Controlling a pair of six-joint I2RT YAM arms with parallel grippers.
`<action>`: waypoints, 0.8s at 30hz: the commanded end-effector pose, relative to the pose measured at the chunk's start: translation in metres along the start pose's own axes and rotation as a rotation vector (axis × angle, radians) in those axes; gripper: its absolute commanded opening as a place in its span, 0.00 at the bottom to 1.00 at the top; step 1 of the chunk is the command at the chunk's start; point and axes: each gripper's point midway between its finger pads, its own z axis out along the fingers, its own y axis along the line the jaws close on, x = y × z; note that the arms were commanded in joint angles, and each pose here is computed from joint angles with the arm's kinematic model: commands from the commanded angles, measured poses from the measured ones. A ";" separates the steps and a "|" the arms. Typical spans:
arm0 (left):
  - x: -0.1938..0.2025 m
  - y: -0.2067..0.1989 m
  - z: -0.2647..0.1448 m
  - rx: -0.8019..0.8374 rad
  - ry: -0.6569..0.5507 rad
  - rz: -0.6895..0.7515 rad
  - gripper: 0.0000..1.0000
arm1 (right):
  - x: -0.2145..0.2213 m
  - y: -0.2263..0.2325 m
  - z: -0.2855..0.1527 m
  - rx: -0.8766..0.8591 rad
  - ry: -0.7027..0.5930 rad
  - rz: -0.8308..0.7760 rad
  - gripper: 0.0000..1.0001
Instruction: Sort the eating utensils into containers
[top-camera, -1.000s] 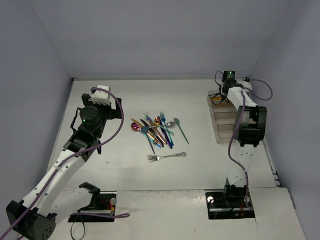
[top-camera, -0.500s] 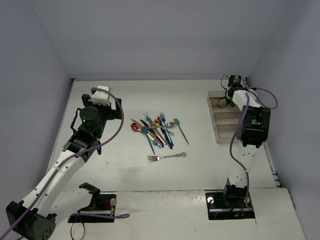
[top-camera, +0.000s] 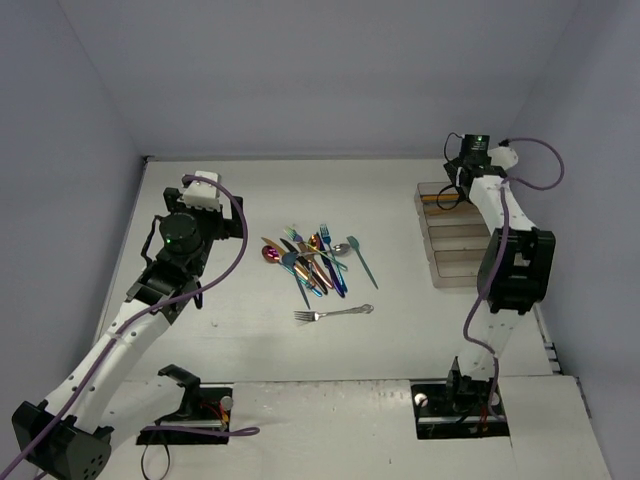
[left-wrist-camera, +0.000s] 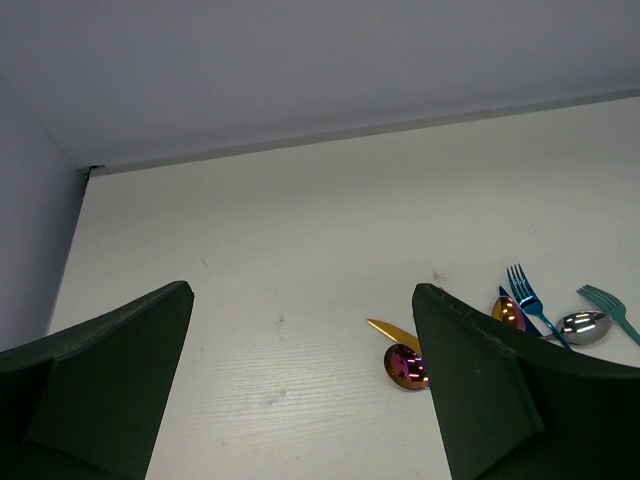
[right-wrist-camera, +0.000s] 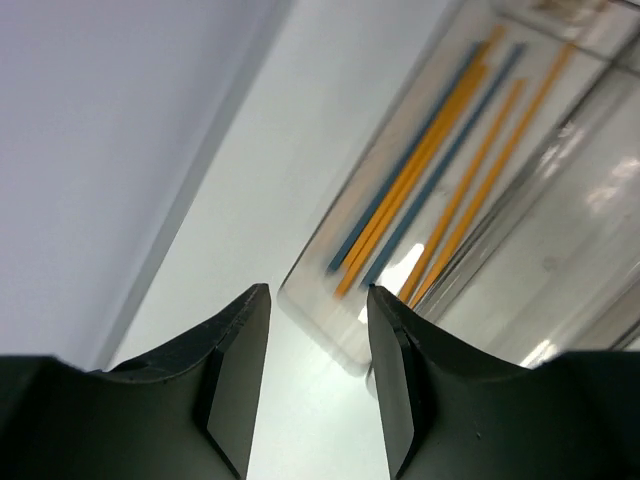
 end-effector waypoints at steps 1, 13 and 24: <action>-0.030 0.000 -0.002 0.007 -0.085 -0.012 0.90 | 0.050 0.060 -0.094 -0.375 0.106 -0.581 0.41; -0.030 0.009 -0.003 -0.032 -0.077 0.040 0.90 | 0.318 -0.056 -0.248 -0.757 0.468 -1.573 0.50; -0.030 0.011 -0.004 -0.041 -0.074 0.053 0.90 | 0.367 -0.113 -0.268 -0.794 0.600 -1.811 0.50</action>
